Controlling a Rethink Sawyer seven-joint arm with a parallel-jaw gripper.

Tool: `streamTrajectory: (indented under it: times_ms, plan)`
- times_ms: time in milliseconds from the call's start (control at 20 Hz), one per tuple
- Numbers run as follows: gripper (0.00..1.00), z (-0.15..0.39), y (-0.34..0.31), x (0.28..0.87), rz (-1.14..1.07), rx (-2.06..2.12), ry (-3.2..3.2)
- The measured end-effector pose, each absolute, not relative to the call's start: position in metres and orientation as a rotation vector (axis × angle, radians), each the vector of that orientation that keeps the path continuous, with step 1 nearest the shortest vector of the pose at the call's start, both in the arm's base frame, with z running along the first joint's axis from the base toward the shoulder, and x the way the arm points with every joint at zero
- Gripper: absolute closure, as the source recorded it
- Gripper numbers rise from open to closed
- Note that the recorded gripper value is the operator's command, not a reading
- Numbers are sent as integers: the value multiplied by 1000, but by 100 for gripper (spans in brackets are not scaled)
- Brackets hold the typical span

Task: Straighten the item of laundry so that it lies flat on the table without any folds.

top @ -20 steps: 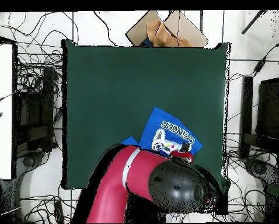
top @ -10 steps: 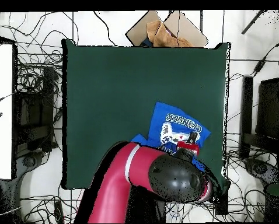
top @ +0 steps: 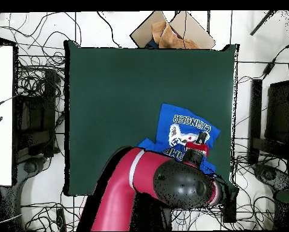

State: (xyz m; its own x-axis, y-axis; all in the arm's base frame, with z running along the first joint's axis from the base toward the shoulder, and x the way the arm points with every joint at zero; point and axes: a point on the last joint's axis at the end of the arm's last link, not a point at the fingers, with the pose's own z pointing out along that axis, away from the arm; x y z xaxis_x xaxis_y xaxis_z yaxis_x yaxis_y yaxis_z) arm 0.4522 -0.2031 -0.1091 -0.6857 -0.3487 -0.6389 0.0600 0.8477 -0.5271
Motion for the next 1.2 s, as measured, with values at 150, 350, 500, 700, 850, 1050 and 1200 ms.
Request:
streamTrajectory:
  times_ms: [150,350,500,700,850,1050,1200]
  plan:
    - [100,-108,-204,455,-676,-204,2249]
    - [100,-98,-204,464,-678,-208,2349]
    - [100,-84,-205,469,-676,-193,2493]
    - [100,-63,-207,467,-683,-125,2715]
    - [100,-32,-215,458,-684,31,2955]
    - [100,3,-221,455,-644,187,3104]
    - [100,20,-223,463,-610,231,3112]
